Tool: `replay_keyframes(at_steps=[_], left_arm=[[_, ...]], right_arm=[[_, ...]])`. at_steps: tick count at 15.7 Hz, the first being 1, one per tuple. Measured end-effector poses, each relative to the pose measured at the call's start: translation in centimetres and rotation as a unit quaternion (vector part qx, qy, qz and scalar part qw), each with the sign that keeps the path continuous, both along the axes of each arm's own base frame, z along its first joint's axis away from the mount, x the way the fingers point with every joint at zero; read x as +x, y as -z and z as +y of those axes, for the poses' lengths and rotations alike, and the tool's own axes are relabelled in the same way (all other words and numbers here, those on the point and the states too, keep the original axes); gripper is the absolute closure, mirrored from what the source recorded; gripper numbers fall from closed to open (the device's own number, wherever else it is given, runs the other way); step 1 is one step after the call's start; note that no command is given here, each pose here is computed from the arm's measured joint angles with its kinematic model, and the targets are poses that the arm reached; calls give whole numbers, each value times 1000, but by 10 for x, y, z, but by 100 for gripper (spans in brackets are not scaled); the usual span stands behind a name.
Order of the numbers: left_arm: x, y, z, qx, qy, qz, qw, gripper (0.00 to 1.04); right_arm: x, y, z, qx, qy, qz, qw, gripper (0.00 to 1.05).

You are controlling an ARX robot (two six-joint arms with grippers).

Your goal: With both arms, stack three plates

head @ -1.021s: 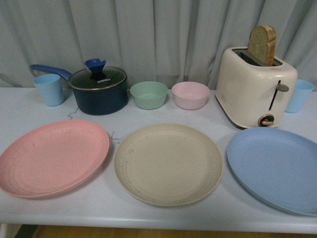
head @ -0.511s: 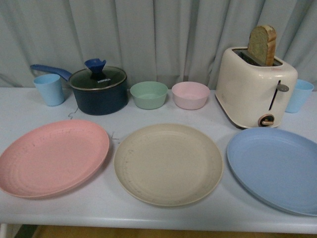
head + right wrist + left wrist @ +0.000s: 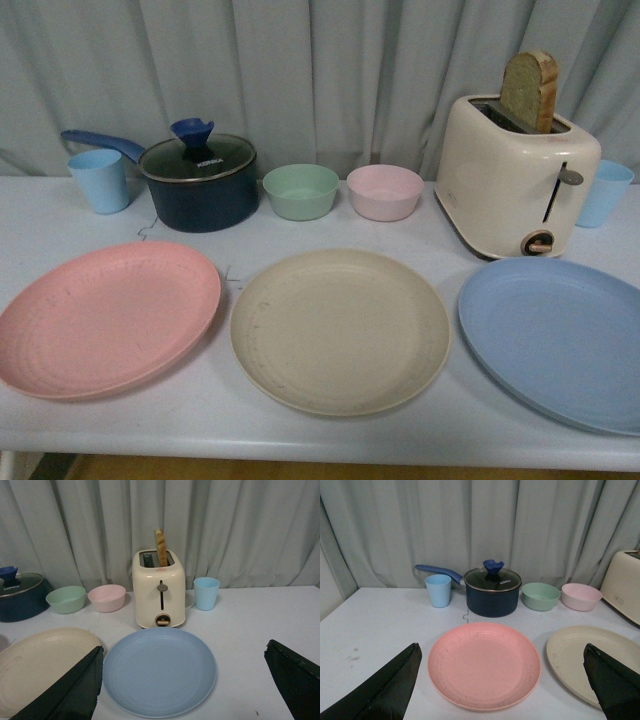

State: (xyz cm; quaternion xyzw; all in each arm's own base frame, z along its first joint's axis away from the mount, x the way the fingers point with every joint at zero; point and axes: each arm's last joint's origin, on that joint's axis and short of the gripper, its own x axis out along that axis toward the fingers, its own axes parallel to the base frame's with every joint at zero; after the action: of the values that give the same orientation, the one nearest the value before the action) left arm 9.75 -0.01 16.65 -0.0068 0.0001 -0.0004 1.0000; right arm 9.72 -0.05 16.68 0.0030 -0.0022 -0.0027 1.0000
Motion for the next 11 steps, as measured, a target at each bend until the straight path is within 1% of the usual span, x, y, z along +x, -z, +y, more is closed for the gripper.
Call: replay_keyframes(at_steps=[1, 2, 3, 4, 11], left_arm=[[-1, 2, 0, -8, -30, 62, 998, 7], [31, -22, 3, 4, -136, 227, 964, 7], [82, -23, 15, 31, -101, 285, 953, 7], [148, -14, 35, 37, -77, 334, 939, 7], [183, 1, 46, 28, -51, 377, 925, 7]], right_arm=[[0, 0, 0, 0, 0, 0, 1000, 6], [0, 0, 0, -2, 0, 1, 1000, 6], [0, 0, 0, -2, 0, 0, 1000, 6], [0, 0, 0, -2, 0, 0, 1000, 6], [0, 0, 0, -2, 0, 0, 1000, 6]])
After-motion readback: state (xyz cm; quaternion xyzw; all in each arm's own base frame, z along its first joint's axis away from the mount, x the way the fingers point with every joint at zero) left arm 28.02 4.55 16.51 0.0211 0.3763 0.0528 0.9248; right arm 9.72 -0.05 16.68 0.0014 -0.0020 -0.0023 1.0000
